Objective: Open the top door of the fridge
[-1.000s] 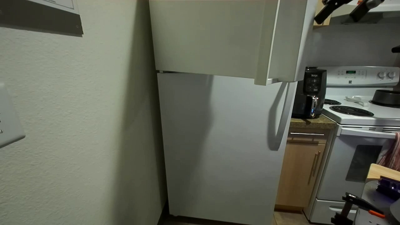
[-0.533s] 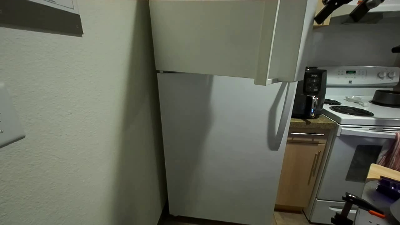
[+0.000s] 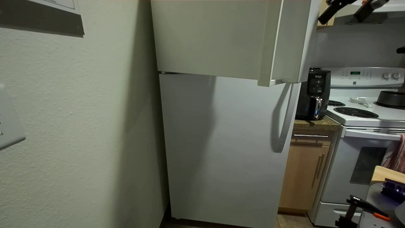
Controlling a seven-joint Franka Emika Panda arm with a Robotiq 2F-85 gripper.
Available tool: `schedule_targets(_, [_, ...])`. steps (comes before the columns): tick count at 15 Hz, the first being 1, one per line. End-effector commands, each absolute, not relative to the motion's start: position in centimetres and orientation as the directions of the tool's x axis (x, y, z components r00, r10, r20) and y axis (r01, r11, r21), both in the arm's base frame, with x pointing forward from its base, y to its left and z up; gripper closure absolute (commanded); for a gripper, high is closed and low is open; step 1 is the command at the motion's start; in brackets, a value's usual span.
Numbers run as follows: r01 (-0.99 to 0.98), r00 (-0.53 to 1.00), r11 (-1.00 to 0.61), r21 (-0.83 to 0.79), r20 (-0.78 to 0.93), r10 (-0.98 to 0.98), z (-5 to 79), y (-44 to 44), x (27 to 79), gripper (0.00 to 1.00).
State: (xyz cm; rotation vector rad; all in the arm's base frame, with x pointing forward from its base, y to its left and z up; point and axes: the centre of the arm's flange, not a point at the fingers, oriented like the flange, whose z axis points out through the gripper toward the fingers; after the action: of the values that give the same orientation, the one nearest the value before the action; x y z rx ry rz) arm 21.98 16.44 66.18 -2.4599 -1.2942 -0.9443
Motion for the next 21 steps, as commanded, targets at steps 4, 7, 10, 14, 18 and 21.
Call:
schedule_targets(4, [0.807,0.391,-0.579,0.112,0.634,0.667,65.8,17.1,22.3,0.0])
schedule_targets(7, [0.824,0.361,-0.554,0.114,0.648,0.67,65.5,18.9,22.5,0.0])
schedule_targets(10, [0.847,0.31,-0.516,0.124,0.675,0.67,65.3,21.6,22.7,0.0])
schedule_targets(14, [0.881,0.251,-0.456,0.125,0.693,0.675,64.9,24.9,22.5,0.0])
schedule_targets(18, [0.936,0.169,-0.338,0.098,0.716,0.677,64.3,26.3,21.0,0.0])
schedule_targets(21, [0.963,0.142,-0.265,0.056,0.728,0.67,65.1,25.9,20.0,0.0])
